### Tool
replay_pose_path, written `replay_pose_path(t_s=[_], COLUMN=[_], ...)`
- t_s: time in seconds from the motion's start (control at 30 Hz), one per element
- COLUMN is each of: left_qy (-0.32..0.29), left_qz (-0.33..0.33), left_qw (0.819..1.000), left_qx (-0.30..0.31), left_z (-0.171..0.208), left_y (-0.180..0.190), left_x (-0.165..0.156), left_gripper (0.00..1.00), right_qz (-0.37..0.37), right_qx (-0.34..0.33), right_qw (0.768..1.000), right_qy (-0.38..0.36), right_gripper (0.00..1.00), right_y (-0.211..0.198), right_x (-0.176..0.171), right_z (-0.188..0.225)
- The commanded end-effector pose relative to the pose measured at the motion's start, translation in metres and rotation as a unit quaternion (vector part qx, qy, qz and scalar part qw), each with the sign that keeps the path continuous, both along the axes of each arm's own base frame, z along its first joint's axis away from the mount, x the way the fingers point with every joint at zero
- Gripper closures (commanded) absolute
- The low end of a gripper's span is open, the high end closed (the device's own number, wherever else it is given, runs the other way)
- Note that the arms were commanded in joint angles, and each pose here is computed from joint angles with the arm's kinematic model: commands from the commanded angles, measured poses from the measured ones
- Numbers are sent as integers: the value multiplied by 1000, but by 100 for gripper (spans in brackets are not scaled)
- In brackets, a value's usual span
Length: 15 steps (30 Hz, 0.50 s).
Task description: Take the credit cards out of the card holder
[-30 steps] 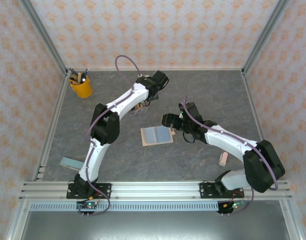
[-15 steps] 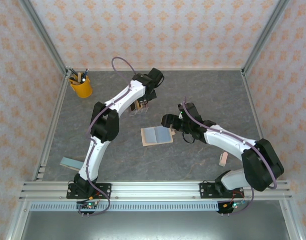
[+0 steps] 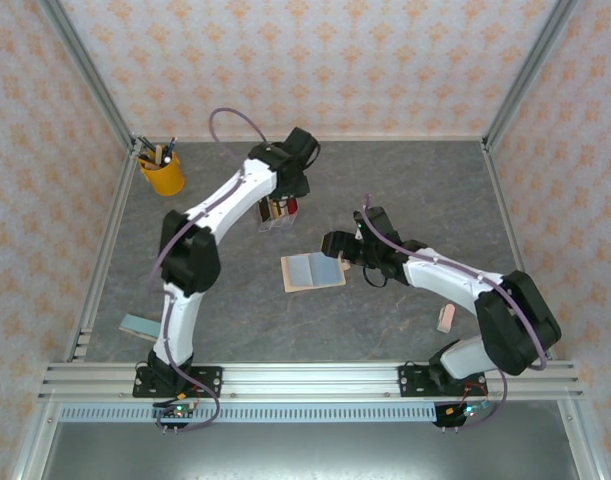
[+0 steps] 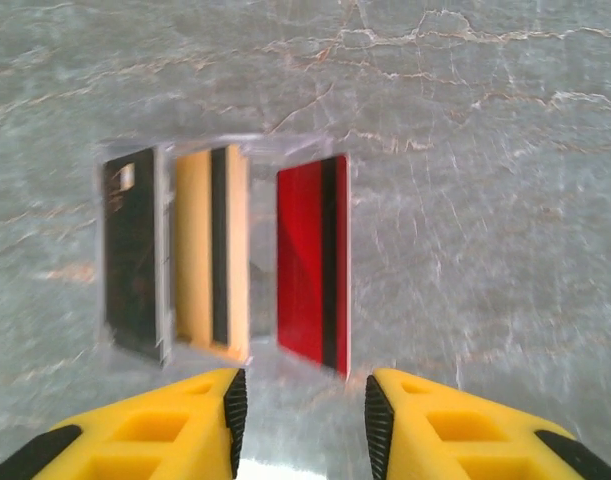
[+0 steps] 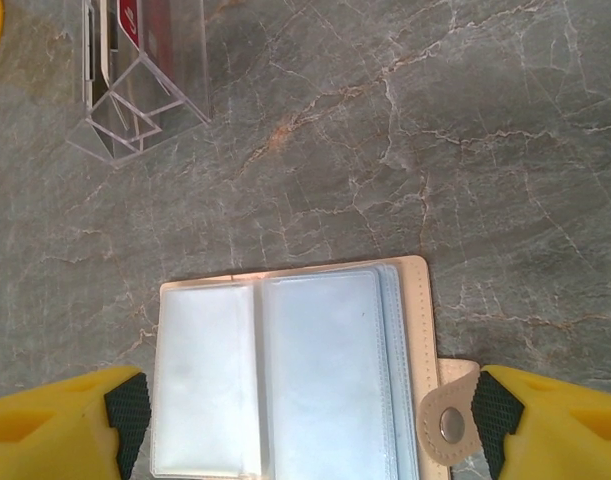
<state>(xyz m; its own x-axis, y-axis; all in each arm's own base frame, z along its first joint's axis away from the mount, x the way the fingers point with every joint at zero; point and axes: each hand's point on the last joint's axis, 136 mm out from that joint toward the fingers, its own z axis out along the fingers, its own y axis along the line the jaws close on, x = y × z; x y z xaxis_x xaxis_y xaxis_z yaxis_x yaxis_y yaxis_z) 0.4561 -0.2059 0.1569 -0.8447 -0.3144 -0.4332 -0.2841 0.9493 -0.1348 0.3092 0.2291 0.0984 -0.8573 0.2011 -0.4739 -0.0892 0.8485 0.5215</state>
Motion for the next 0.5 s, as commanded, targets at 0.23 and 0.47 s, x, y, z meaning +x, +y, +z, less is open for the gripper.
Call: replay_pose_path(t_s=[0.23, 0.47], left_qy=[-28, 8], left_qz=[-20, -32], left_qw=[996, 984], left_qx=[-86, -177], left_z=[19, -27], left_y=[13, 2], left_x=[-76, -126], left_gripper=[57, 57], right_qz=[26, 41], right_qx=[-8, -66], right_qw=[1000, 996], right_qy=[0, 32], right_gripper=[23, 38], right_y=[13, 19], right_x=[7, 8], right_z=[3, -18])
